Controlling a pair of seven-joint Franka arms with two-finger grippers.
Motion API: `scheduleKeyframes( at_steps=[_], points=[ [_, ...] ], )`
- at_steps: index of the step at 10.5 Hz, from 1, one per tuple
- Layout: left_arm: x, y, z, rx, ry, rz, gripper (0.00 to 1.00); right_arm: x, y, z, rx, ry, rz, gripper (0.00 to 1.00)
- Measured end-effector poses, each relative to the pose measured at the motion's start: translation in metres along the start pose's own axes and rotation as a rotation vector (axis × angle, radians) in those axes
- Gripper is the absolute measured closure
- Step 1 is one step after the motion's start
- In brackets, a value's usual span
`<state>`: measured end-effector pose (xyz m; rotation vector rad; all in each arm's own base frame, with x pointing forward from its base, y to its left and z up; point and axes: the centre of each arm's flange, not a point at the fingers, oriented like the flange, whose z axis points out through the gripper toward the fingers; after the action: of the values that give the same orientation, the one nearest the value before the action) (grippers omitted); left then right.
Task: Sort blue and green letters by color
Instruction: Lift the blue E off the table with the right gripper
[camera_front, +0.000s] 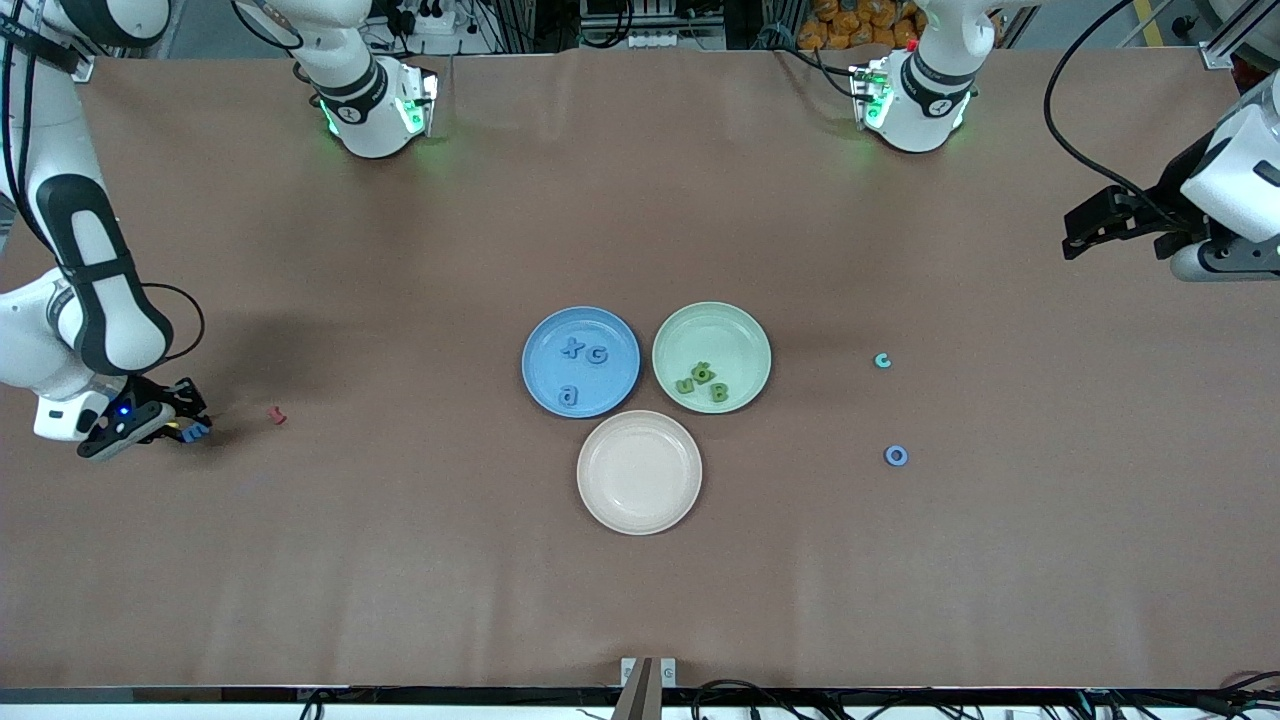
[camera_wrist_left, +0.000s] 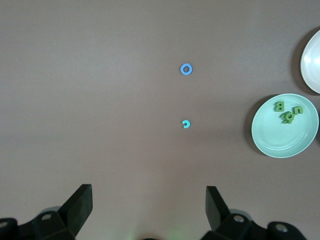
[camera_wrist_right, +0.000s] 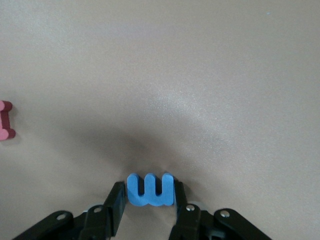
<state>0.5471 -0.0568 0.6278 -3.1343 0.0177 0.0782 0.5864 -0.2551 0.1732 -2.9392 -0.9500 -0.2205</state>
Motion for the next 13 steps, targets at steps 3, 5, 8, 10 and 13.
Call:
scheduleKeyframes(
  at_steps=[3,5,8,10,13],
  points=[
    [0.001,0.000,0.002,0.000,0.000,0.000,0.00,0.000,0.000,0.000,0.001,0.004,0.008,0.53],
    [0.002,0.000,0.003,-0.001,-0.001,0.000,0.00,0.000,0.000,0.000,0.001,0.011,0.017,0.58],
    [0.002,0.001,0.004,-0.001,-0.002,0.002,0.00,0.022,-0.013,-0.012,0.047,0.014,0.065,0.60],
    [0.002,0.001,0.004,-0.001,-0.002,0.002,0.00,0.052,-0.030,-0.039,0.079,0.023,0.116,0.60],
    [0.004,0.001,0.007,-0.001,-0.008,0.001,0.00,0.108,-0.075,-0.069,0.129,0.017,0.194,0.60]
  ],
)
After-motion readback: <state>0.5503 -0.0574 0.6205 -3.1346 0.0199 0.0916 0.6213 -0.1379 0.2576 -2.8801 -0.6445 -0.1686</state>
